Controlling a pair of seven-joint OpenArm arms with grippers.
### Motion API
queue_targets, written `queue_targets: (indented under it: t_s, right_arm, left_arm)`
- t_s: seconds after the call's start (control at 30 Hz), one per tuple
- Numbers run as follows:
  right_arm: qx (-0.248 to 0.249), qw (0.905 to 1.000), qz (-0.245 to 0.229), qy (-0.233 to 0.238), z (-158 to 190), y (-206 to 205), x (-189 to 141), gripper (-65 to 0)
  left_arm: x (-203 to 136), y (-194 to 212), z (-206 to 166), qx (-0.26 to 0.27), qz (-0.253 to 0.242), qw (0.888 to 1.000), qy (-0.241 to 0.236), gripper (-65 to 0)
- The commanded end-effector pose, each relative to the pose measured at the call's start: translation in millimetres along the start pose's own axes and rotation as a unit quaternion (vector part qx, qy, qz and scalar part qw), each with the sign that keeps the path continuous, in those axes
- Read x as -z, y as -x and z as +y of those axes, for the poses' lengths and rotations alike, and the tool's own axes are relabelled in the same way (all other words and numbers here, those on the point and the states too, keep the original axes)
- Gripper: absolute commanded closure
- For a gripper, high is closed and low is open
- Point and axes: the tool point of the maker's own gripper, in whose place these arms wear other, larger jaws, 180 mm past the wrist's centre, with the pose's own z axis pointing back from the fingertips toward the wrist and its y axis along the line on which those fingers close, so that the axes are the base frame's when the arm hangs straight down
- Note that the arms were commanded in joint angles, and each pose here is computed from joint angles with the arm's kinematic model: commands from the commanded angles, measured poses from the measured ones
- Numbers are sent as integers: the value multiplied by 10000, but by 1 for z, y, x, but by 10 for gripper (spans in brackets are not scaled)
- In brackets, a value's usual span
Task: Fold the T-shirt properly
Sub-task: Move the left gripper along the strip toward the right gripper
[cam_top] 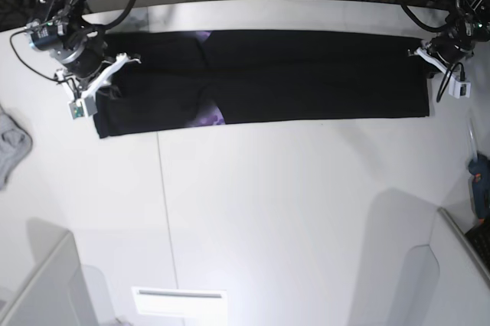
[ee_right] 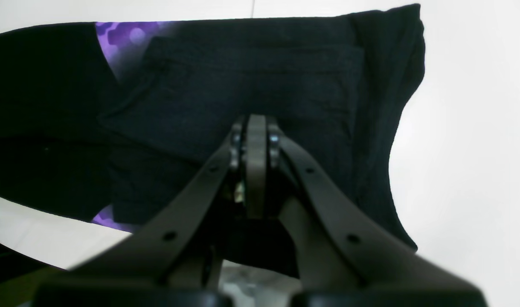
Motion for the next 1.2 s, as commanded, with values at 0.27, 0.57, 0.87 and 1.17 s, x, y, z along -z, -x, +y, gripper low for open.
queue_targets:
  t_s: [0.27, 0.57, 0.87, 1.17]
  right_arm:
    - [-94, 9996, -269, -24, 1, -15, -4, 0]
    - [-98, 9996, -269, -24, 1, -16, -3, 0]
    - [-94, 9996, -262, -17, 0, -15, -3, 0]
    - [-88, 9996, -256, -21, 1, -15, -3, 0]
  left_arm:
    - [-22, -19, -5, 658, -41, 9975, -261, 0]
    - [-57, -41, -40, 1449, -467, 9876, -386, 0]
    - [-50, -26, -89, 1877, -310, 9816, 172, 0]
    - [-32, -13, -141, 1946, -216, 9769, 857, 0]
